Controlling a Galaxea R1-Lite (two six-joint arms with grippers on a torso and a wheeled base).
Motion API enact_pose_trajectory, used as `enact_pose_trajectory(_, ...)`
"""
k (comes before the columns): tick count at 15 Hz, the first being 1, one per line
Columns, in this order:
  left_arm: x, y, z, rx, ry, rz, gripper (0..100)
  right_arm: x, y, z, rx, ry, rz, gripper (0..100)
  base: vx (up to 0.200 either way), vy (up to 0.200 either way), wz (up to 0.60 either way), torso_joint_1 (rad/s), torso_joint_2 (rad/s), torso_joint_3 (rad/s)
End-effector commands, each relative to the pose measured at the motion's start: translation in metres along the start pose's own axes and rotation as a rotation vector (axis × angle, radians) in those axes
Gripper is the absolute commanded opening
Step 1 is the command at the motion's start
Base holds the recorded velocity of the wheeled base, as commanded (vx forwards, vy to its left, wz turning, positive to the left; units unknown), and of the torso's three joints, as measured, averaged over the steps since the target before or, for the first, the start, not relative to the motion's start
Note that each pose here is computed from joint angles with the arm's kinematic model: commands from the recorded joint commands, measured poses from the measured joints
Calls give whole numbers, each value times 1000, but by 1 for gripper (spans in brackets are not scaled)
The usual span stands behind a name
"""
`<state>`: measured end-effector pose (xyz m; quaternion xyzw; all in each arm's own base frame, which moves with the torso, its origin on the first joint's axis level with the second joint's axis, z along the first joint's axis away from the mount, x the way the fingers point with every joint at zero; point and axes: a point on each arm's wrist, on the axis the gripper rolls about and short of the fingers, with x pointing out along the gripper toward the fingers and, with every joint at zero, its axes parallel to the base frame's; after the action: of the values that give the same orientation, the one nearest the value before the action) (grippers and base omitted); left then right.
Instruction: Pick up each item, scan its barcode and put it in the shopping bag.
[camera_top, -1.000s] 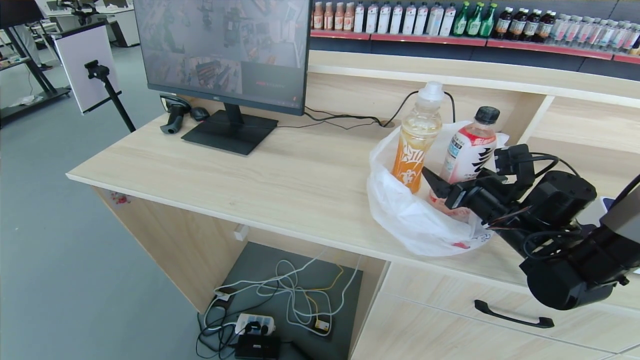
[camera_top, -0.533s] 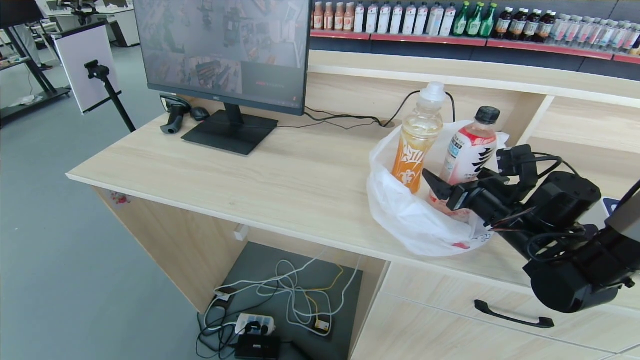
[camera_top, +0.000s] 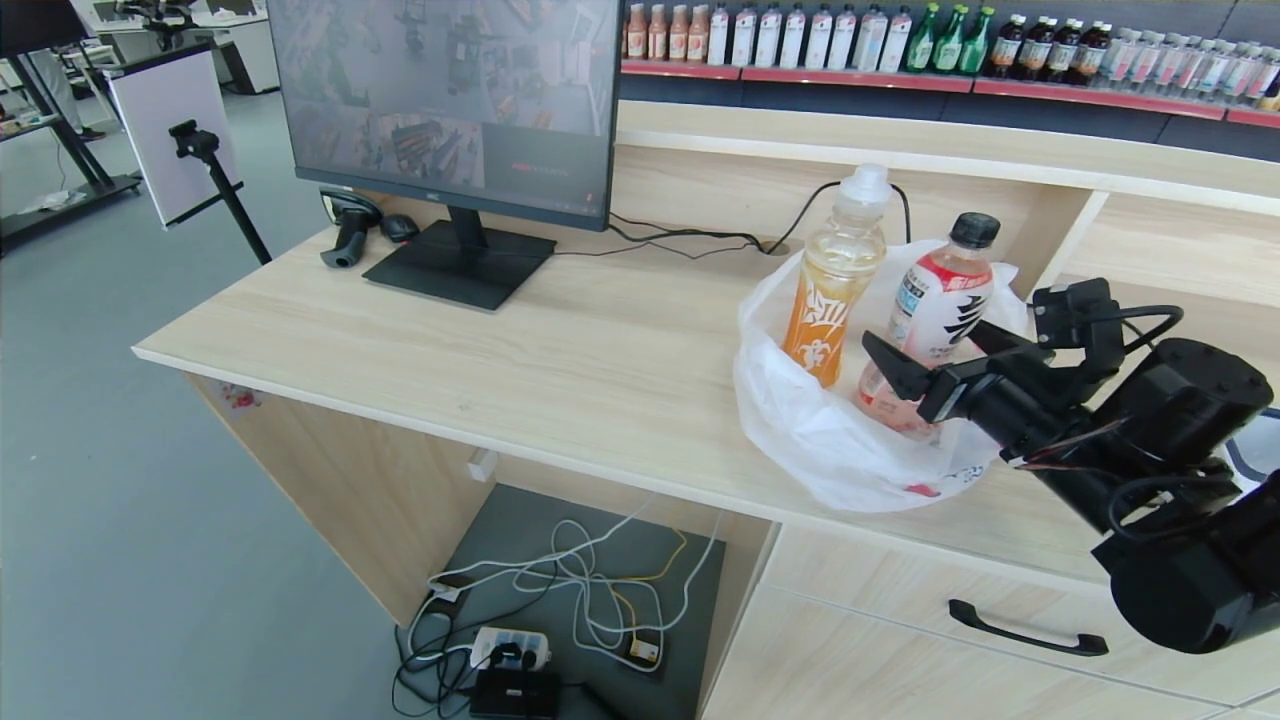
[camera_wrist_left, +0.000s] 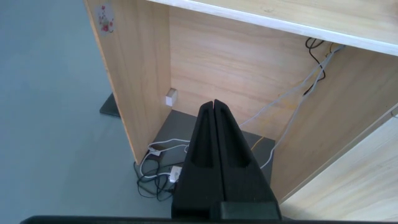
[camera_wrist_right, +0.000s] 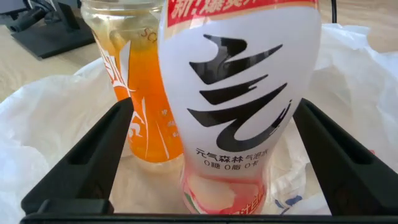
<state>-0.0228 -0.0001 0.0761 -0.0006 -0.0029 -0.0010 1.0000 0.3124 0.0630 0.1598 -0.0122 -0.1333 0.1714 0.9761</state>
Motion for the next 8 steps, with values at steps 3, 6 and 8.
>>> enact_pose_trajectory(3,0,0,0,0,3,0,0,-16,5,22,-13,-41,8,100,0,0,0,0,0,0)
enact_pose_trajectory(6,0,0,0,0,3,0,0,-44,15,38,-24,-46,31,100,0,0,0,0,0,0)
enact_pose_trajectory(8,0,0,0,1,3,0,0,-71,19,43,-21,-27,31,100,0,0,0,0,0,0)
